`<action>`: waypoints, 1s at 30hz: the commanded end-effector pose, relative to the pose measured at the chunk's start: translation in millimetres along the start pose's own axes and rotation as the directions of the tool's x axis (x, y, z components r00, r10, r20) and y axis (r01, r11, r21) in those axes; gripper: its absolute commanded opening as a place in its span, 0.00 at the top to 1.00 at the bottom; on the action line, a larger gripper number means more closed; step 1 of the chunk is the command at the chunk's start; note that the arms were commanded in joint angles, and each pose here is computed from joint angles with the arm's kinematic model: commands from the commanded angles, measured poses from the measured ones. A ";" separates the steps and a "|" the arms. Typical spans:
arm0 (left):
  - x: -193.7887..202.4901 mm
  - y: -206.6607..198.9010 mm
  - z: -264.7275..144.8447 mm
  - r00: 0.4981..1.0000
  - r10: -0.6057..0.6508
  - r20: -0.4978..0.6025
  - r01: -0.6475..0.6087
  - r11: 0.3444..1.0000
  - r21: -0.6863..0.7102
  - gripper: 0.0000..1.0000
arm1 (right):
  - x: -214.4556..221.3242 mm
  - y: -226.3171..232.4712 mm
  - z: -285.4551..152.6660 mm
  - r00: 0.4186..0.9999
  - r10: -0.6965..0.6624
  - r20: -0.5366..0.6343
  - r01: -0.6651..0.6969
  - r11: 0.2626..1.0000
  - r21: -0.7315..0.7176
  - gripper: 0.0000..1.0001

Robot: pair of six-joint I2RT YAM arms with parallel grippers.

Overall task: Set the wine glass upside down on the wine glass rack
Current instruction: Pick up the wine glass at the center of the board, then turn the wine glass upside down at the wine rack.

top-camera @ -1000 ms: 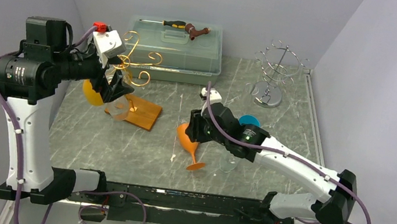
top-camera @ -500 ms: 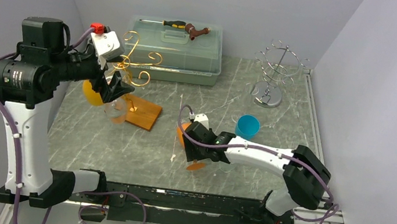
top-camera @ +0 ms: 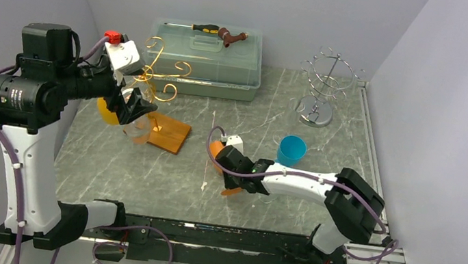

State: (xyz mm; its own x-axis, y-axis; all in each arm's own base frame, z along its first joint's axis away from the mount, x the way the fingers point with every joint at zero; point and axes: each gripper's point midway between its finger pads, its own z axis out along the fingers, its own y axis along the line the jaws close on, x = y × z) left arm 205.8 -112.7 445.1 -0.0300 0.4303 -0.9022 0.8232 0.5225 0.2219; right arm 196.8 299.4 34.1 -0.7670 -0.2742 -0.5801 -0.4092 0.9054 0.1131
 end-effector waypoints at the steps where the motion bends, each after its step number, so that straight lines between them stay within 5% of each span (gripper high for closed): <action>1: -7.9 -9.4 -4.4 0.999 0.039 0.033 -0.040 0.999 0.025 0.01 | -34.4 14.7 -29.0 0.994 -0.026 0.104 0.034 0.996 -0.076 0.98; 8: -11.5 -16.0 -4.8 0.996 0.065 0.066 -0.068 0.997 0.046 0.01 | -80.1 35.1 -107.4 0.970 -0.111 0.216 0.159 0.962 -0.221 1.00; 13: -20.8 -19.4 -7.5 0.989 0.096 0.109 -0.102 0.994 0.046 0.01 | -100.9 53.8 -168.1 0.902 -0.257 0.347 0.377 0.861 -0.342 1.00; 16: -32.3 -24.7 -10.0 0.987 0.082 0.140 -0.094 0.993 0.078 0.01 | -108.1 56.9 -198.6 0.825 -0.320 0.466 0.504 0.789 -0.351 1.00; 22: -48.2 -52.2 -19.9 0.976 0.056 0.211 -0.095 0.979 0.181 0.01 | -126.5 64.9 -259.7 0.584 -0.370 0.722 0.730 0.628 -0.268 1.00; 30: -49.9 -66.6 -21.2 0.969 0.023 0.244 -0.085 0.965 0.247 0.01 | -128.5 103.3 -291.6 0.446 -0.435 0.783 0.872 0.408 -0.270 1.00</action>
State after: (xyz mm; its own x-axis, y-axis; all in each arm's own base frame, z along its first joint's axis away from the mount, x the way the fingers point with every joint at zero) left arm 154.7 -144.5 479.7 0.1189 0.2984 -0.9470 0.9098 0.3493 0.2243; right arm 126.4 317.4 326.1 0.0672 -0.3005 -0.9514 -0.9701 0.2033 -0.1327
